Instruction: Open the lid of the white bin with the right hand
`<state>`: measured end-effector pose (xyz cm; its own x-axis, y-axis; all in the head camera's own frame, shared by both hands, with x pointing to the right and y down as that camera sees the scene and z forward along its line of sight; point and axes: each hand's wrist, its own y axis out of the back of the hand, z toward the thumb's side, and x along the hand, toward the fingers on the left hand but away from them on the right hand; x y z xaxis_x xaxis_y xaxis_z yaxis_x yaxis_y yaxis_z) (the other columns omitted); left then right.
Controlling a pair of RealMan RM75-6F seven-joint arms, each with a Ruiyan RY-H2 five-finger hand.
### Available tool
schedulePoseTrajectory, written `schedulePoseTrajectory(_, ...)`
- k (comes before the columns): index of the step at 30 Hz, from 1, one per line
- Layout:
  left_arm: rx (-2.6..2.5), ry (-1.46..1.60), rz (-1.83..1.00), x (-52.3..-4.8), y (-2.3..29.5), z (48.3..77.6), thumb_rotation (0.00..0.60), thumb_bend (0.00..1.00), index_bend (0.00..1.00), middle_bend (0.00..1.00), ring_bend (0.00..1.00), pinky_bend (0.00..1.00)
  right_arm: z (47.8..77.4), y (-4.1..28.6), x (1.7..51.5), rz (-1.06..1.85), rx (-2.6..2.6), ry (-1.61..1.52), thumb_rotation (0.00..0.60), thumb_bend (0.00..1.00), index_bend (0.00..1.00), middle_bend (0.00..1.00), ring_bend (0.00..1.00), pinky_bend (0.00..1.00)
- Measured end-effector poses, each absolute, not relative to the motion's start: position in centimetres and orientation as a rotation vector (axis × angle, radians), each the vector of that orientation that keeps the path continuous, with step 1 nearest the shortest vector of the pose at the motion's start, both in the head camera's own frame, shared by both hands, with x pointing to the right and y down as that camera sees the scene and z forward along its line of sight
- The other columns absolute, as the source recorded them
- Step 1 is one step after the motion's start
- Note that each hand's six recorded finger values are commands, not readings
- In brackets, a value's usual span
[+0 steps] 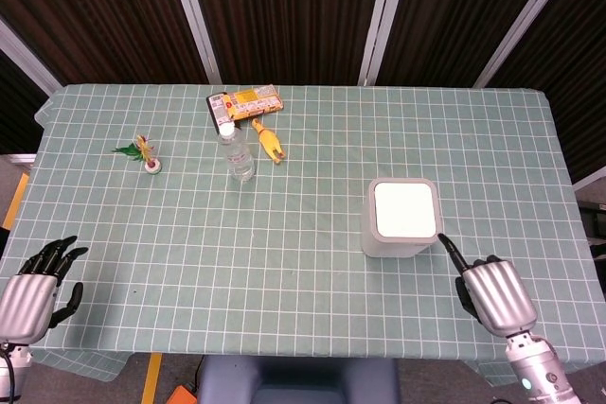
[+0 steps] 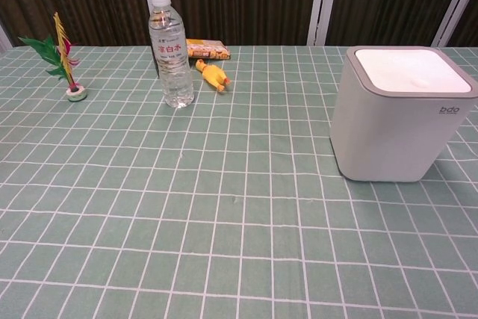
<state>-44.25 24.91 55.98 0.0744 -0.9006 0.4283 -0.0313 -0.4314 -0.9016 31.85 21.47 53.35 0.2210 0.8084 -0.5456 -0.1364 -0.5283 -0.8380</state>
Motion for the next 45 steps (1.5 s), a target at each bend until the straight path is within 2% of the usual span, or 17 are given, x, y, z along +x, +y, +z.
schedulePoseTrajectory(14, -1.596, 0.952, -1.455, -44.3, 24.8, 56.0, 0.600, 0.50, 0.23, 0.12, 0.13, 0.29, 56.7, 20.0, 29.1, 1.557, -1.696, -0.557, 0.600, 0.73, 0.00, 0.86, 0.81, 0.73)
schedulePoseTrajectory(26, -1.593, 0.961, -1.454, -44.5, 24.8, 55.9, 0.600, 0.50, 0.23, 0.12, 0.13, 0.29, 58.7, 19.3, 28.6, 1.615, -1.721, -0.526, 0.600, 0.73, 0.00, 0.86, 0.81, 0.73)
schedulePoseTrajectory(45, -1.592, 0.964, -1.452, -44.5, 24.8, 55.8, 0.600, 0.50, 0.23, 0.12, 0.13, 0.29, 58.6, 19.4, 28.4, 1.610, -1.778, -0.523, 0.600, 0.73, 0.00, 0.86, 0.81, 0.73)
